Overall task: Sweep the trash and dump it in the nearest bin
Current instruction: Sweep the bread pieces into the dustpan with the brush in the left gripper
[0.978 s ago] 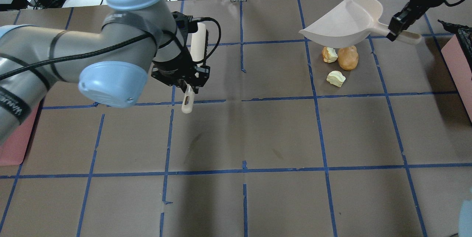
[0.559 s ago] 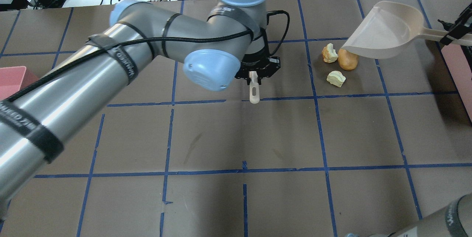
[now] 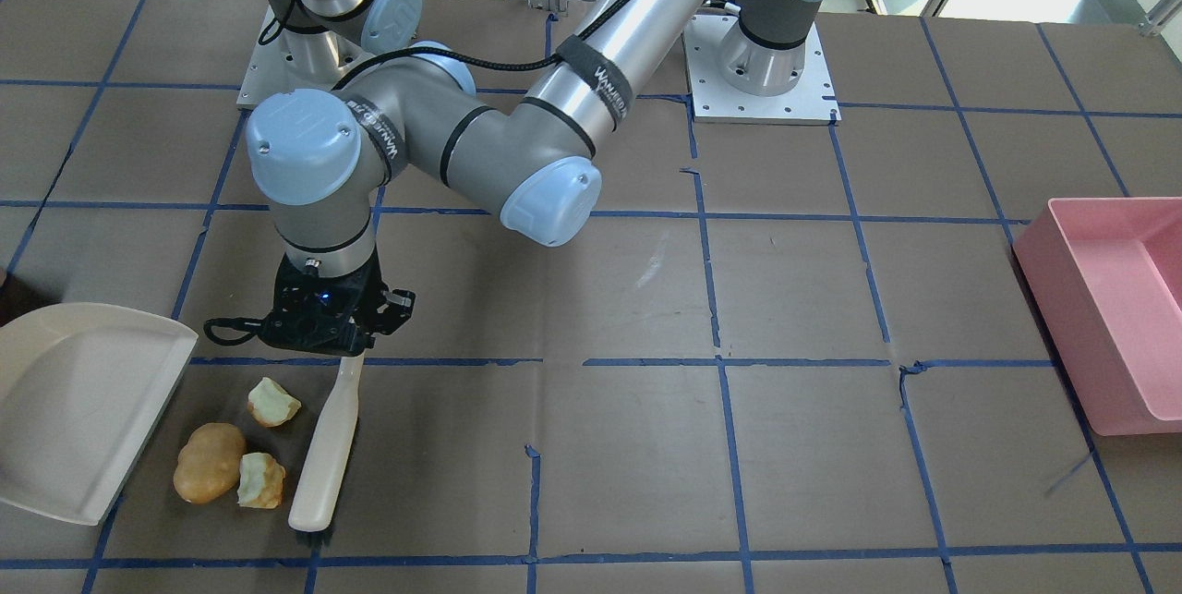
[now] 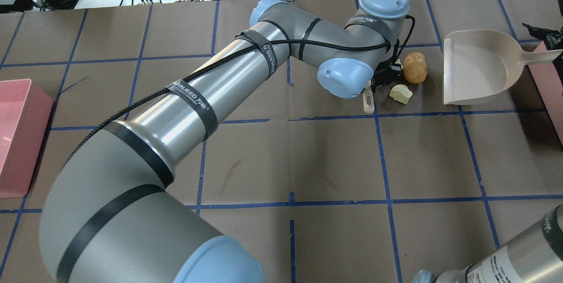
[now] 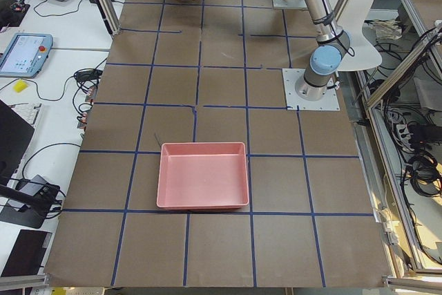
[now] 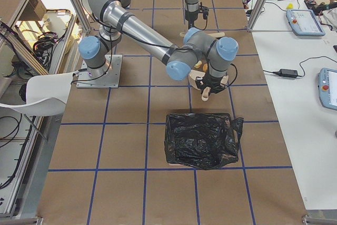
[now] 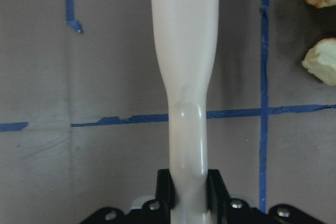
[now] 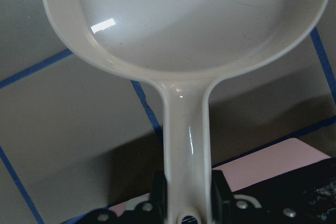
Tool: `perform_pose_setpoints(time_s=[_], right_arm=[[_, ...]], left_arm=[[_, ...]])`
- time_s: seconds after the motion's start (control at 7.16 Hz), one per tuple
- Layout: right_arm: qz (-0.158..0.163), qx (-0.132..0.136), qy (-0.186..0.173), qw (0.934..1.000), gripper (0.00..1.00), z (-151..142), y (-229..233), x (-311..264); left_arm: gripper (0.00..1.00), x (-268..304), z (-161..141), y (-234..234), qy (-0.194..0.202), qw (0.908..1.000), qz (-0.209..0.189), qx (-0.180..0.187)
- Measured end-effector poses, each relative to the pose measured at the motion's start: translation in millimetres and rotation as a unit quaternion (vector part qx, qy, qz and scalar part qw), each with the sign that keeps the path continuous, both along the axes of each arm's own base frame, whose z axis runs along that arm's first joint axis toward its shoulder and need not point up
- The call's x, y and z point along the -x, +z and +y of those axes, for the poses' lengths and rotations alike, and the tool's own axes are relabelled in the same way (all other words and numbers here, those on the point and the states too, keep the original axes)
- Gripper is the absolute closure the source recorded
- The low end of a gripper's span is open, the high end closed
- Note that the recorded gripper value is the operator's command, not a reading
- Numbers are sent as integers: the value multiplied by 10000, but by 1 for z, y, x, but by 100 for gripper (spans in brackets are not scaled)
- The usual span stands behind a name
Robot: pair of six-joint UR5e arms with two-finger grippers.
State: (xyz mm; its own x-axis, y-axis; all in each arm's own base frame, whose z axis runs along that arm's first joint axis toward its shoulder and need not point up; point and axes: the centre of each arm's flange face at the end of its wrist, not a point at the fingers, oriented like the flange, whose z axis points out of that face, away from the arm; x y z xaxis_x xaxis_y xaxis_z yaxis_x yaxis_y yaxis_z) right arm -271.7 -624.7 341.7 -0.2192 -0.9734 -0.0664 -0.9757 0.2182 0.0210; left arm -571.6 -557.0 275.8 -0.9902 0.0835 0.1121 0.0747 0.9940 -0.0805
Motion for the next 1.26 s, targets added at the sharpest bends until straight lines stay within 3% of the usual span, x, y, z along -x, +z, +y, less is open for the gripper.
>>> perform_pose_setpoints(time_s=[0.42,0.56,1.26], right_arm=[[-235,308,1084,9934,100,-13,-27,8],[-347,402,1232,9910,100,-18,-38,9],[-548,310,1258,9901,100,-27,-75,10]], left_arm=[[100,35,11,-30,-218,9998,40,14],[100,39,11,-38,-256,9997,51,31],[100,39,11,-56,-513,9987,-31,3]])
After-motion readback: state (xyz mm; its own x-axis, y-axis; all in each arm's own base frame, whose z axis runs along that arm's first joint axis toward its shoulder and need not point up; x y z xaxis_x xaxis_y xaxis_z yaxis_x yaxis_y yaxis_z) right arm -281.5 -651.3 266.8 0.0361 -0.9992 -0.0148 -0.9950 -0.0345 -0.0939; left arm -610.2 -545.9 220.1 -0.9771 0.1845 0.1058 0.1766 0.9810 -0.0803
